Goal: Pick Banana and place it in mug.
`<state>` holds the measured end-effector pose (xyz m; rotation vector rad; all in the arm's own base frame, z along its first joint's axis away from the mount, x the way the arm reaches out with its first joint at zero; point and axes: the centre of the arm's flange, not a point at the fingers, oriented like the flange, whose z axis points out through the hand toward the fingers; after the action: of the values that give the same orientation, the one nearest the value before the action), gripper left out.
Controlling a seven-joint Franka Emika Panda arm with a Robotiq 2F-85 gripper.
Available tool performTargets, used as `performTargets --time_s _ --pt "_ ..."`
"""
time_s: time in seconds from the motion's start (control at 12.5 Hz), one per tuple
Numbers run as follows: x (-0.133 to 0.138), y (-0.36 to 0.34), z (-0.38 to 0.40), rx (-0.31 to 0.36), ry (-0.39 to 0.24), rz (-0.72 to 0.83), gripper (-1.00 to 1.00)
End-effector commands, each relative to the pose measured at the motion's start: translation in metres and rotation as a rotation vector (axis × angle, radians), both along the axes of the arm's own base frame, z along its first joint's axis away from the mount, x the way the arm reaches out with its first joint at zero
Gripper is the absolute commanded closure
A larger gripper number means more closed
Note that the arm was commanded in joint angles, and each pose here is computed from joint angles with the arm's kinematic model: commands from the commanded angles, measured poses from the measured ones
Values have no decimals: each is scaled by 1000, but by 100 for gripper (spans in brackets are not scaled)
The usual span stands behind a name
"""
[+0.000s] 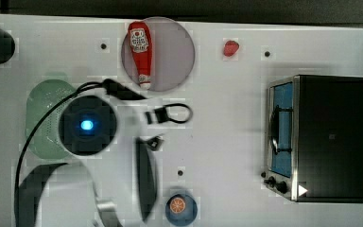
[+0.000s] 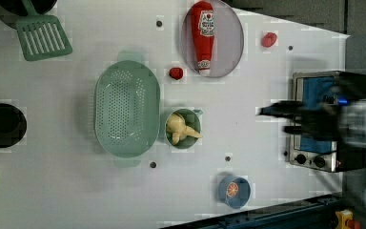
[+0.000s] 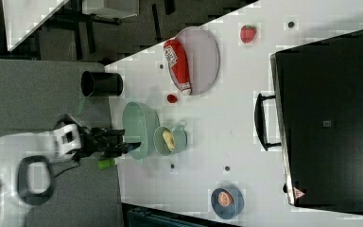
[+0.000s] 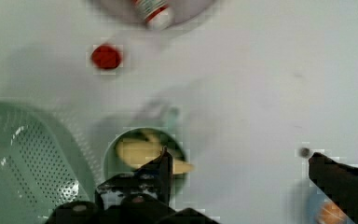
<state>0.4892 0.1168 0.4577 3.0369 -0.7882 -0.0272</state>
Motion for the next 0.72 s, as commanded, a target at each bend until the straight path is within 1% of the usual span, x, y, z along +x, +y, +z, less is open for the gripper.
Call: performTargets --time_s 0.08,0.16,0.24,0.32,0.4,0.72 --pt "17 -97 93 24 -110 -213 -100" --pt "17 -118 114 12 -133 -238 -100" --pt "12 -135 127 2 -117 -264 -100" --pt "2 -150 133 2 -65 -293 -100" --pt "-5 -162 137 4 -26 -314 -100" --pt "-9 -182 135 11 6 -353 -100"
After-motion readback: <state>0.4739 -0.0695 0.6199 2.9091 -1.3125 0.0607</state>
